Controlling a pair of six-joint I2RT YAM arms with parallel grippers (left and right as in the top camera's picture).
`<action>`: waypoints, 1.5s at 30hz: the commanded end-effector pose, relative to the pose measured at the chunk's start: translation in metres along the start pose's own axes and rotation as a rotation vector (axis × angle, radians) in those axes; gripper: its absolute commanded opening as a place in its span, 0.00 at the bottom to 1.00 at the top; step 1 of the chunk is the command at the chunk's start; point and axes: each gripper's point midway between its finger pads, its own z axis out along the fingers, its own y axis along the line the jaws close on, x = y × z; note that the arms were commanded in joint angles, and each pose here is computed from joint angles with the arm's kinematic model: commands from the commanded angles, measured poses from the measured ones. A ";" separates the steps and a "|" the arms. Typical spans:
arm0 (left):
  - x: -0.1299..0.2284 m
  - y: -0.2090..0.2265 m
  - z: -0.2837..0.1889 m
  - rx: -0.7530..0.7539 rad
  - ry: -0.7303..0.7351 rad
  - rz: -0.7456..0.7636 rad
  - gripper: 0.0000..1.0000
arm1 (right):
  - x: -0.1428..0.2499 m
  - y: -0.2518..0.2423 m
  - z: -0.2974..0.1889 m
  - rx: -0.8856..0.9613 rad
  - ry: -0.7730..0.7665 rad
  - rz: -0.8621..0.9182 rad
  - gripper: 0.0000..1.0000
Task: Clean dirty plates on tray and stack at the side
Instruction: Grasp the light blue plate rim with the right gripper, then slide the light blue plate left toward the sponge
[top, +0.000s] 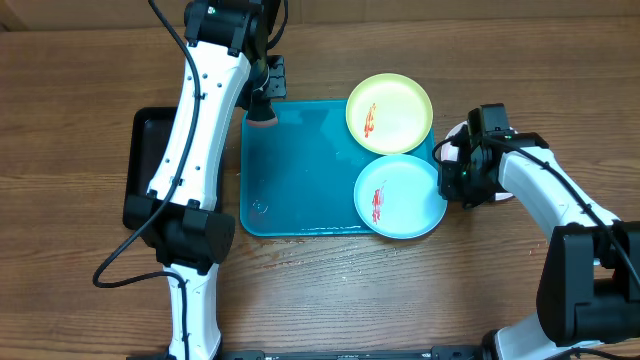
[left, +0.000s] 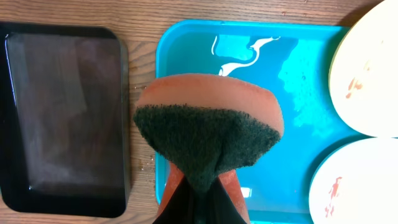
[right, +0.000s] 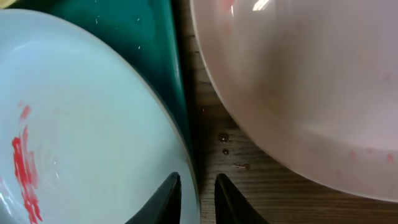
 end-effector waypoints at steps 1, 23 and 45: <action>0.003 -0.002 -0.003 0.009 0.002 0.012 0.04 | 0.002 0.000 -0.002 0.007 -0.009 -0.008 0.20; 0.004 -0.002 -0.003 0.007 0.007 0.013 0.04 | 0.001 0.075 -0.018 -0.112 -0.005 -0.047 0.04; 0.005 -0.001 -0.003 0.006 0.012 0.021 0.04 | -0.003 0.184 0.035 -0.168 -0.135 -0.046 0.22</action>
